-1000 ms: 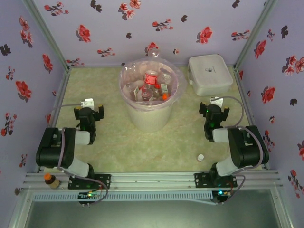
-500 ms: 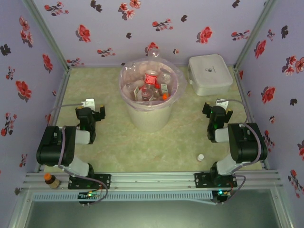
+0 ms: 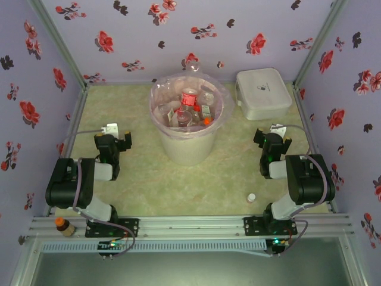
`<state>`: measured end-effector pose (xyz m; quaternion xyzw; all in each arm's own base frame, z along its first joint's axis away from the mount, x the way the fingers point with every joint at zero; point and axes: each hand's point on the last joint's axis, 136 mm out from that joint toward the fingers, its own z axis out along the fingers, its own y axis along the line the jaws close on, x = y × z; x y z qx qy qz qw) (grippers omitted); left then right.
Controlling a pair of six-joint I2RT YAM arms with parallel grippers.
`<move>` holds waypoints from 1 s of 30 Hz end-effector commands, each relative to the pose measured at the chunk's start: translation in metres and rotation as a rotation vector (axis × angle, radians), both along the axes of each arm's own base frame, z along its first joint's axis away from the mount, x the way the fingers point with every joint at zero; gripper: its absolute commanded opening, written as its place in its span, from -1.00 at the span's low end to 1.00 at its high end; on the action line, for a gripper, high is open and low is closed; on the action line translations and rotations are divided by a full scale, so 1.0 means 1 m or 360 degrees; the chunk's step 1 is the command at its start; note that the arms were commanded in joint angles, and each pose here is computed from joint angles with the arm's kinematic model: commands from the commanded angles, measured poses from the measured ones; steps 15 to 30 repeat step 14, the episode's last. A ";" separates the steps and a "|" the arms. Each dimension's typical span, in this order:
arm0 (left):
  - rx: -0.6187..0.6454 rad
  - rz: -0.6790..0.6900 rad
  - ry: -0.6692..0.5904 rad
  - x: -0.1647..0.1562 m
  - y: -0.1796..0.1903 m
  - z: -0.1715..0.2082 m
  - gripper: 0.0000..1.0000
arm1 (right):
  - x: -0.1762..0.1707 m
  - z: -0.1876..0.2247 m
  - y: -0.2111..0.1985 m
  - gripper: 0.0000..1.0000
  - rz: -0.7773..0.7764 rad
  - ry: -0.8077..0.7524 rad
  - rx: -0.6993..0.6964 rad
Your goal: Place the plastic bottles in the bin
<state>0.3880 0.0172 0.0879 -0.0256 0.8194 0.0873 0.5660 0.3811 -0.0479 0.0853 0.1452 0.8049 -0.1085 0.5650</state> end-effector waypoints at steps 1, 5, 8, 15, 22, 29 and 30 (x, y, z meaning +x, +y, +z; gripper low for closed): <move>-0.0020 0.0002 -0.0056 0.008 0.001 0.010 1.00 | 0.004 0.007 0.003 0.99 0.0010 -0.0039 0.0018; -0.0025 0.0003 -0.0051 0.008 0.002 0.009 1.00 | 0.006 0.006 0.004 0.99 0.0014 -0.0023 0.0010; -0.0024 0.0007 -0.0054 0.007 0.002 0.009 1.00 | 0.006 0.005 0.004 0.99 0.0015 -0.0021 0.0015; -0.0023 0.0126 -0.0074 0.005 0.014 0.011 1.00 | 0.004 0.006 0.003 0.99 0.0014 -0.0036 0.0013; -0.0023 0.0126 -0.0074 0.005 0.014 0.011 1.00 | 0.004 0.006 0.003 0.99 0.0014 -0.0036 0.0013; -0.0023 0.0126 -0.0074 0.005 0.014 0.011 1.00 | 0.004 0.006 0.003 0.99 0.0014 -0.0036 0.0013; -0.0023 0.0126 -0.0074 0.005 0.014 0.011 1.00 | 0.004 0.006 0.003 0.99 0.0014 -0.0036 0.0013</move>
